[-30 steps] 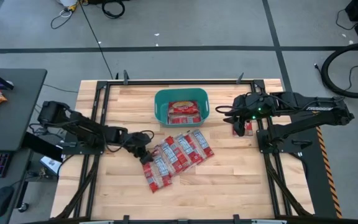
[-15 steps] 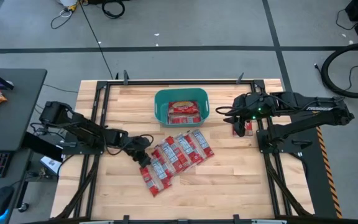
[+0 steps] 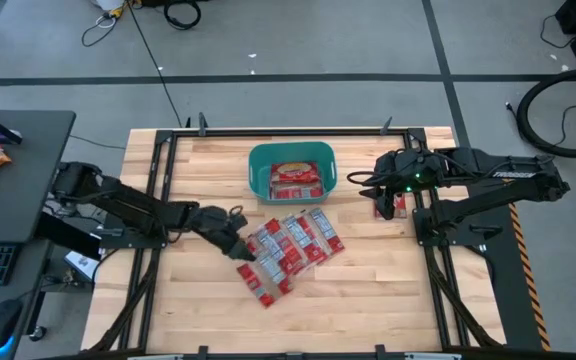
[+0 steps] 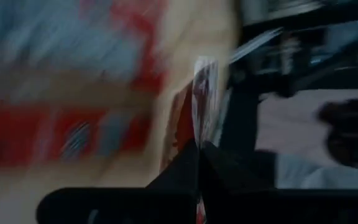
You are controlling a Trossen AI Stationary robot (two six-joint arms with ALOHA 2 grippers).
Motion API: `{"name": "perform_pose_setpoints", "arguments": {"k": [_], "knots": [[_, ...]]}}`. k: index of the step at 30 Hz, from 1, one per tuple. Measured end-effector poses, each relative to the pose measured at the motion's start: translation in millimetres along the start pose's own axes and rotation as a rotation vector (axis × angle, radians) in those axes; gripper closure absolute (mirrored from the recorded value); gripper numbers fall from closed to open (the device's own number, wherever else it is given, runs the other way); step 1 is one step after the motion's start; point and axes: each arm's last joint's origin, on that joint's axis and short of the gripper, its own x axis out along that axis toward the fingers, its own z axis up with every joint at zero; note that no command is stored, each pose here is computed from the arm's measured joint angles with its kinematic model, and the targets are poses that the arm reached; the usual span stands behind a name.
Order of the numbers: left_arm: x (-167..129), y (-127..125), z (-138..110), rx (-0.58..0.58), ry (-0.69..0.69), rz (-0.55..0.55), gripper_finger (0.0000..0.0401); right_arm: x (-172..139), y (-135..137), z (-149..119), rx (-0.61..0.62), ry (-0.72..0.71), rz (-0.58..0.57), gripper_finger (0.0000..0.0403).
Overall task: Sort popcorn bags into baskets
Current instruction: Put the red popcorn bag into the blue bin
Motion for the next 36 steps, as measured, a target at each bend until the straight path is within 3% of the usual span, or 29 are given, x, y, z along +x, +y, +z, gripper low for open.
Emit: {"name": "perform_pose_setpoints", "arguments": {"k": [9,16,19,22,32,36], "knots": [[-13,-61,62,0.179,-0.296,-0.096,0.0396,0,0,0,-0.006,-0.003,0.000,0.0266],[-34,-87,112,0.286,-0.602,0.168,0.0396,0,1,2,-0.004,-0.020,0.005,0.0266],[-41,-86,126,0.263,-0.769,0.288,0.0396,0,1,3,0.003,-0.027,0.005,0.0266],[-46,-78,137,0.231,-0.846,0.344,0.0395,0,0,4,0.019,-0.042,-0.012,0.0266],[-19,-34,157,0.106,-0.842,0.461,0.0394,0,1,7,0.040,-0.077,-0.010,0.0266],[-9,-26,164,0.106,-0.869,0.441,0.0391,0,1,7,0.048,-0.077,-0.010,0.0266]]}}
